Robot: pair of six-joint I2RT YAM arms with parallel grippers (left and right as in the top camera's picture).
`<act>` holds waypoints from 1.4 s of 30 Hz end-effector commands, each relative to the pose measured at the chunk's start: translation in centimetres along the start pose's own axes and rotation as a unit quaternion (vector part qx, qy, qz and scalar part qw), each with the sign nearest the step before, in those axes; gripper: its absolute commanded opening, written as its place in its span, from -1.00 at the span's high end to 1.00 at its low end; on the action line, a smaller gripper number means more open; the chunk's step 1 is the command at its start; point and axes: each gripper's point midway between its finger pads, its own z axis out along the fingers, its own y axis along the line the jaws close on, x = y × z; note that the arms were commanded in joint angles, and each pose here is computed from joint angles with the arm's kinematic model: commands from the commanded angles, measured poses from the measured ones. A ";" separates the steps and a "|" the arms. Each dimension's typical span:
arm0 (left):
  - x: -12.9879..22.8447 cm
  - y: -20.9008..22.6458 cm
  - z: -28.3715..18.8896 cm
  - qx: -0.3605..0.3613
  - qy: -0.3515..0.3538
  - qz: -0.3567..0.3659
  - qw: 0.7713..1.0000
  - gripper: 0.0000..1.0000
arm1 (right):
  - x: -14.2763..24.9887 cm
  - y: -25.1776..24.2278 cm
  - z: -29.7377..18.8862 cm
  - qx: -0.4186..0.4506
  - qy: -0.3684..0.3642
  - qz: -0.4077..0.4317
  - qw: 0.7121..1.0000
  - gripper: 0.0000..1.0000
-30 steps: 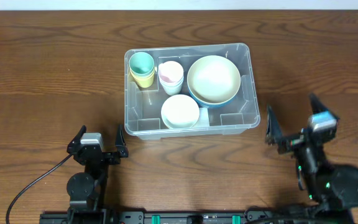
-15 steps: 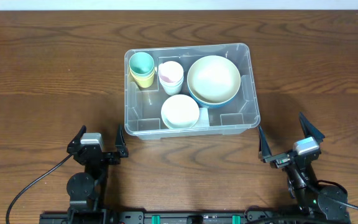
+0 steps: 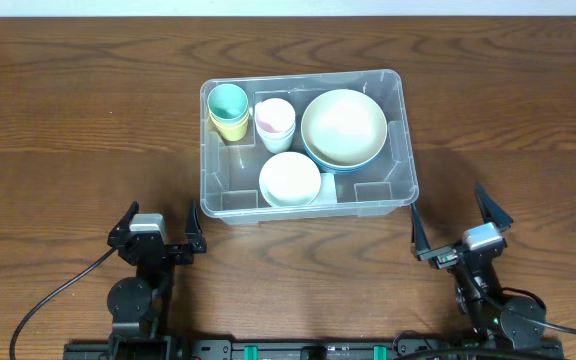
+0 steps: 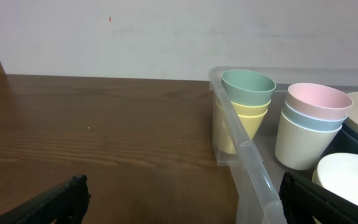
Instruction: Pack container
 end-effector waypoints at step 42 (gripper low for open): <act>1.6 0.2 0.1 -0.005 0.023 0.007 1.000 -0.96 | 7.2 -2.0 -0.8 0.052 0.119 -0.025 0.991 -0.98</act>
